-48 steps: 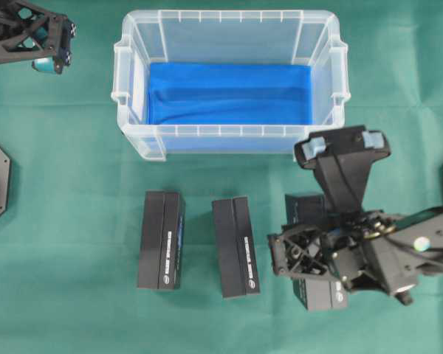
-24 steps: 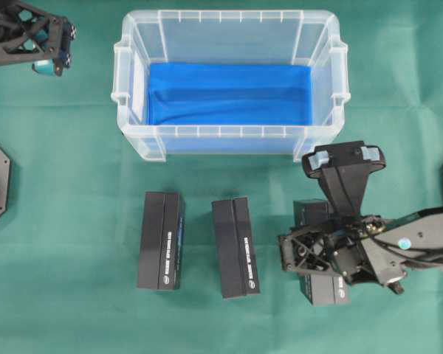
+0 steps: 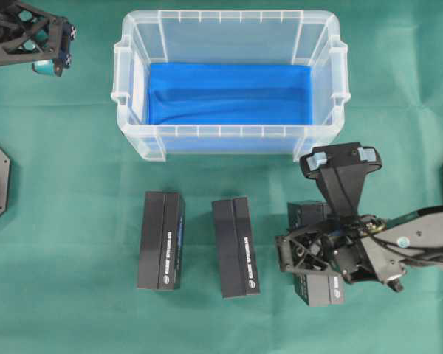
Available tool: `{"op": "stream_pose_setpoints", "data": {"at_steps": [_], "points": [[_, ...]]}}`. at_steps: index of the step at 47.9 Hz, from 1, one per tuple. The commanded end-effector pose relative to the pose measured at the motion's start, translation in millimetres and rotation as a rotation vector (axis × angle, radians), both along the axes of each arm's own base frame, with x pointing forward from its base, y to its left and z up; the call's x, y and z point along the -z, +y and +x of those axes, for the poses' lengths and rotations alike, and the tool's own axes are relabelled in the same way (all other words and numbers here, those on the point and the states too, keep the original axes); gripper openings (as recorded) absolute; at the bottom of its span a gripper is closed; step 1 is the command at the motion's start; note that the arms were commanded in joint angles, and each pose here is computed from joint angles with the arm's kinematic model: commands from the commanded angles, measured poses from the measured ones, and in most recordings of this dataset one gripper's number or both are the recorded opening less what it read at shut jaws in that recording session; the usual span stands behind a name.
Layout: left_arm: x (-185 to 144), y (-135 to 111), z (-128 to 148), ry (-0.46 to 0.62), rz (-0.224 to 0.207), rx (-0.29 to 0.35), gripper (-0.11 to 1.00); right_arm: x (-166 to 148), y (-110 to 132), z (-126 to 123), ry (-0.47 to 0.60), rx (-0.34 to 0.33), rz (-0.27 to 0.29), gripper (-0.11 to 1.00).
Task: Take out the box from the case.
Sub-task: 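Carry the box forward and set it on the cloth right of the middle box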
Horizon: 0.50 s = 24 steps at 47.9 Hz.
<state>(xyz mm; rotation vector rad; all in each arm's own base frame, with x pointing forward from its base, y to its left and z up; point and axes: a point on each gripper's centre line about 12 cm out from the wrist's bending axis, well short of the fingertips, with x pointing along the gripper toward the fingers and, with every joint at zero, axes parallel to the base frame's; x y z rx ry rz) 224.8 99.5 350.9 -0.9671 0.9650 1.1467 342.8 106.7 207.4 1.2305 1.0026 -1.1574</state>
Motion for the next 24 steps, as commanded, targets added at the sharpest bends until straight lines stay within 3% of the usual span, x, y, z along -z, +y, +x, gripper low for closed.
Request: {"op": "stream_pose_setpoints", "data": {"at_steps": [1, 13, 19, 24], "points": [[-6.2, -0.3, -1.3, -0.023, 0.009, 0.000, 0.96, -14.4, -0.1, 0.6, -0.047, -0.002, 0.015, 0.67], [-6.2, -0.7, -1.4, -0.021, 0.009, 0.003, 0.96, -17.3, -0.9, 0.5, -0.038, 0.009, 0.011, 0.69], [-6.3, -0.4, -1.3, -0.022, 0.011, 0.003, 0.96, -21.5, -2.9, -4.4, 0.010, 0.017, -0.012, 0.93], [-6.2, -0.7, -1.4, -0.021, 0.009, 0.003, 0.96, -23.5, -4.2, -5.7, 0.031, 0.019, -0.022, 0.95]]}}
